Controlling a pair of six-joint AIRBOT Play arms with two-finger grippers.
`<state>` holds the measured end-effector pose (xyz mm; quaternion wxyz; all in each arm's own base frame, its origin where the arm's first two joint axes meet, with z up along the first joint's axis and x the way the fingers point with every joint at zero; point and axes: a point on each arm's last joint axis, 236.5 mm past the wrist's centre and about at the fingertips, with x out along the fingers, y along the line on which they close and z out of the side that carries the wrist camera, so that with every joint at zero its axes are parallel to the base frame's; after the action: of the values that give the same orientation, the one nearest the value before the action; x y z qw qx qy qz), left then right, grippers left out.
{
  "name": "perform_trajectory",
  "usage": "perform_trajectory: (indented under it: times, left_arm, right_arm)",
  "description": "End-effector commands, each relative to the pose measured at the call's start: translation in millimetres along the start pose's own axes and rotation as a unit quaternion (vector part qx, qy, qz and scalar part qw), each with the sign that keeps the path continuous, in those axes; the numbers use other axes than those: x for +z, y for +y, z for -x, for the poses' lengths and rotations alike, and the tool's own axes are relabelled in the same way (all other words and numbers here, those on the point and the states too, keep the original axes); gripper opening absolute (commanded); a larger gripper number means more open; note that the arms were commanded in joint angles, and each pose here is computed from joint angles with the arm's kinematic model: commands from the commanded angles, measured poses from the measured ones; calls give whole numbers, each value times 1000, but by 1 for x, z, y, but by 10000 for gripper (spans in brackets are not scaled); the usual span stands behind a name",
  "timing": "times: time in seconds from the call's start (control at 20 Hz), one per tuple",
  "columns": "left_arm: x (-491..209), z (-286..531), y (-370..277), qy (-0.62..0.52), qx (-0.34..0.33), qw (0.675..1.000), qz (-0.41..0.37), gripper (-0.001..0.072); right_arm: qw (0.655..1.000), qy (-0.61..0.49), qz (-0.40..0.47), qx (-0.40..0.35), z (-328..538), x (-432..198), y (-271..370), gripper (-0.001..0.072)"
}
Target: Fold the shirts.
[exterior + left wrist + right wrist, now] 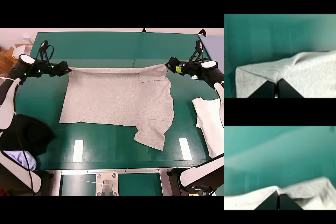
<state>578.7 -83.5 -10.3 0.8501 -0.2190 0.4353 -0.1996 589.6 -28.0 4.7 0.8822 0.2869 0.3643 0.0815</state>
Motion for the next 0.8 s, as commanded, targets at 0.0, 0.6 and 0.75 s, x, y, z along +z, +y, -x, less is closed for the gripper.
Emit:
perform_trajectory:
  times: [0.0, 0.6, 0.75]
  left_arm:
    - [-38, 3, 5, 81, 2, 996, -28, 22]
    - [-83, 5, 40, 171, 59, 982, -47, 22]
    - [-82, 5, 41, 168, 59, 983, -47, 22]
  right_arm:
    - [992, 120, 23, -29, 8, -56, -22, 11]
    - [975, 211, 0, -74, 23, -128, -52, 11]
    - [976, 207, 2, -73, 26, -125, -49, 11]
